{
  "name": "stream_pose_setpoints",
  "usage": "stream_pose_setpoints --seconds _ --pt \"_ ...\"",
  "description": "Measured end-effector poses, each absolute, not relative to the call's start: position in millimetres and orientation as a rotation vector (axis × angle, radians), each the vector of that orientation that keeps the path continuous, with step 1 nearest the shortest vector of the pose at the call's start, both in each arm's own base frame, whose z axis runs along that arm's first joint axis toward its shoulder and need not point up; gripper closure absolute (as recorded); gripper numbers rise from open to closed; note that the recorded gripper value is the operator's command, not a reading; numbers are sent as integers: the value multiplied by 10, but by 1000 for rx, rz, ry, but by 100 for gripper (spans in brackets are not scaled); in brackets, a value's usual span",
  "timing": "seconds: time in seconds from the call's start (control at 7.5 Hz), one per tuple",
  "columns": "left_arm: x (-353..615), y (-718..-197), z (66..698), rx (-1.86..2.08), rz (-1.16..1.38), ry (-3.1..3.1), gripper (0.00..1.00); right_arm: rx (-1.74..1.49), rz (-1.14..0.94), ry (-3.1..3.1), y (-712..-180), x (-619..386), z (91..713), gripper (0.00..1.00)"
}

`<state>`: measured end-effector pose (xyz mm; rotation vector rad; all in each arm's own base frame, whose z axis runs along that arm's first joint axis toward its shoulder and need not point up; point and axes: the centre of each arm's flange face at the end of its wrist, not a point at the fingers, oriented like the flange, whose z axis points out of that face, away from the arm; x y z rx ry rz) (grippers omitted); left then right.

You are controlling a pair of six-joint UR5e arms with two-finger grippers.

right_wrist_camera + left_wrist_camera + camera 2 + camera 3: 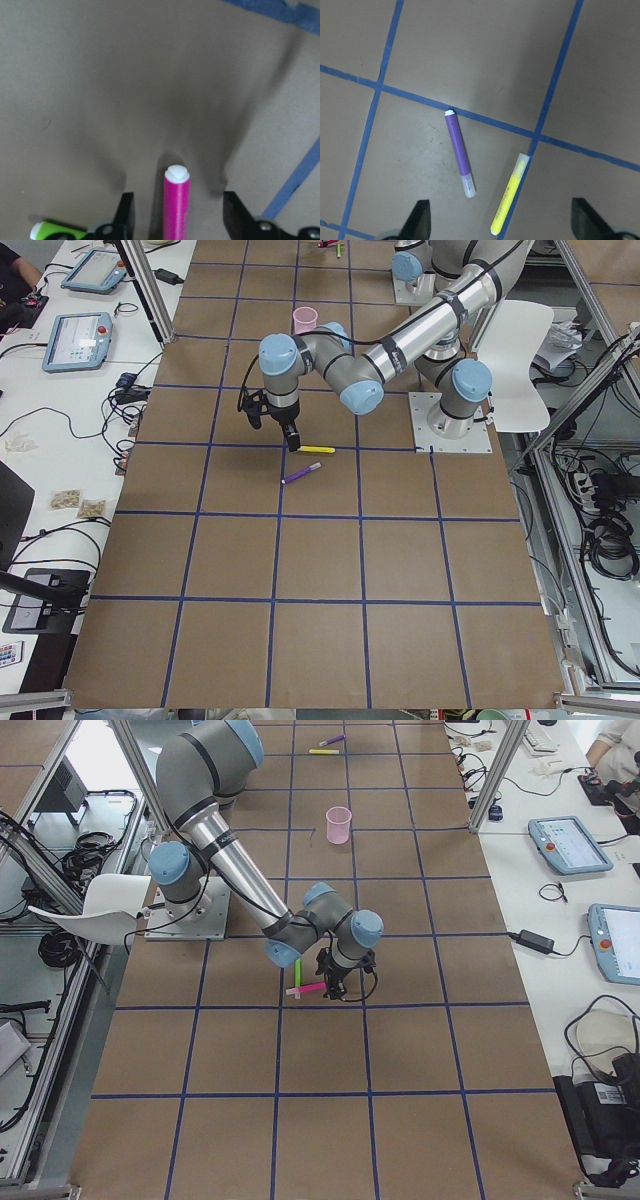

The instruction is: Insert purple and pink pens into pink cup

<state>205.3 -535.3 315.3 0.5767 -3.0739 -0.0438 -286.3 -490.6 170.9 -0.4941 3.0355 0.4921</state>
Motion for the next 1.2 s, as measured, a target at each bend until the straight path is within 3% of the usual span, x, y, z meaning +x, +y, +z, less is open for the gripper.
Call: stream_pose_setpoints --seconds 0.13,0.27,0.8,1.07,1.2 --pt "2187 -5388 2903 607 -86 -3051 0 -494 497 3030 -4901 -2857 1707 97" --pt "2311 -5411 2681 641 -115 -3031 0 -494 495 3030 -4907 -2862 1719 100" --pt "2514 -5507 2144 788 -118 -2997 0 -520 359 3098 -5178 -2678 2189 100" --pt "2528 -5527 1956 879 -154 -2963 17 -447 67 3125 -5487 -1816 2853 100" --pt "2531 -5533 1885 904 -167 -2952 21 -439 -79 3095 -5566 -1231 3172 100"
